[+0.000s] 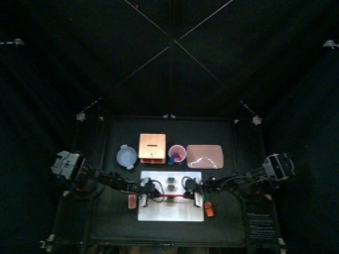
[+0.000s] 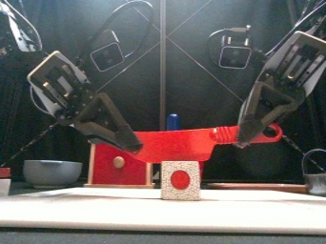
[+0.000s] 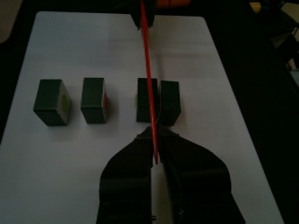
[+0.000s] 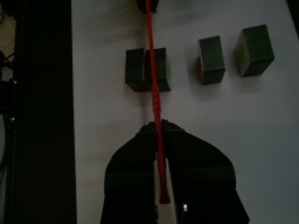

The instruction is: Cut sushi roll

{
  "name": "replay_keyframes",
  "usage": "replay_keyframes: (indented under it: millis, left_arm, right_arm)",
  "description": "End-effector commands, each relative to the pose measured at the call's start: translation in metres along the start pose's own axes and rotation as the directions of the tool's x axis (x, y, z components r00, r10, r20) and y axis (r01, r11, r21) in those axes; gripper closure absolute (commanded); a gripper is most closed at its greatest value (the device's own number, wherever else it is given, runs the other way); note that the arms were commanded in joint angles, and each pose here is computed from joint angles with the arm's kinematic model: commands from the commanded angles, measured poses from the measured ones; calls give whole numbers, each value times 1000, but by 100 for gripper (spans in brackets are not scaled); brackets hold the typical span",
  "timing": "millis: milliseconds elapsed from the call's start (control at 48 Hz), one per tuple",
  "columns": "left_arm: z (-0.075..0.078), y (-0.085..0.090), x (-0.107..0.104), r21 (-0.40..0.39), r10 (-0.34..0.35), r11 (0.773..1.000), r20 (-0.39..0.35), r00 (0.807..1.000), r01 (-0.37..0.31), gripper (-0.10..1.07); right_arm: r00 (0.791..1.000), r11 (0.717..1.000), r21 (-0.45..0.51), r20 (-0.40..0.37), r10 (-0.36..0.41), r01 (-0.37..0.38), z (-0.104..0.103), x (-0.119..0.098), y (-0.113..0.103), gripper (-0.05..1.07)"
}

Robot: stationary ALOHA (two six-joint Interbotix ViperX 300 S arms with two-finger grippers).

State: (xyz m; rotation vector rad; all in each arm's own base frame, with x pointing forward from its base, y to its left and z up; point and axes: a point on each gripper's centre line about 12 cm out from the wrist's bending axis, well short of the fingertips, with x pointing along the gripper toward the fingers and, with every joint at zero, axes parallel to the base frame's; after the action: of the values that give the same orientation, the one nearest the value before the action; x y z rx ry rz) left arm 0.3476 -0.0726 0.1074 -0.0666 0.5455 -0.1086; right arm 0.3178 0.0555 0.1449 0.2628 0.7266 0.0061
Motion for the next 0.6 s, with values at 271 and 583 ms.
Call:
replay_keyframes:
  millis: [271, 583]
  left_arm:
    - [6, -4, -2, 3, -10, 1000, 17, 1000, 10, 53]
    - [10, -5, -4, 3, -14, 1000, 29, 999, 14, 53]
  right_arm:
    - [999, 999, 6, 35, 36, -36, 9, -7, 13, 91]
    - [999, 999, 14, 4, 47, -47, 0, -1, 21, 91]
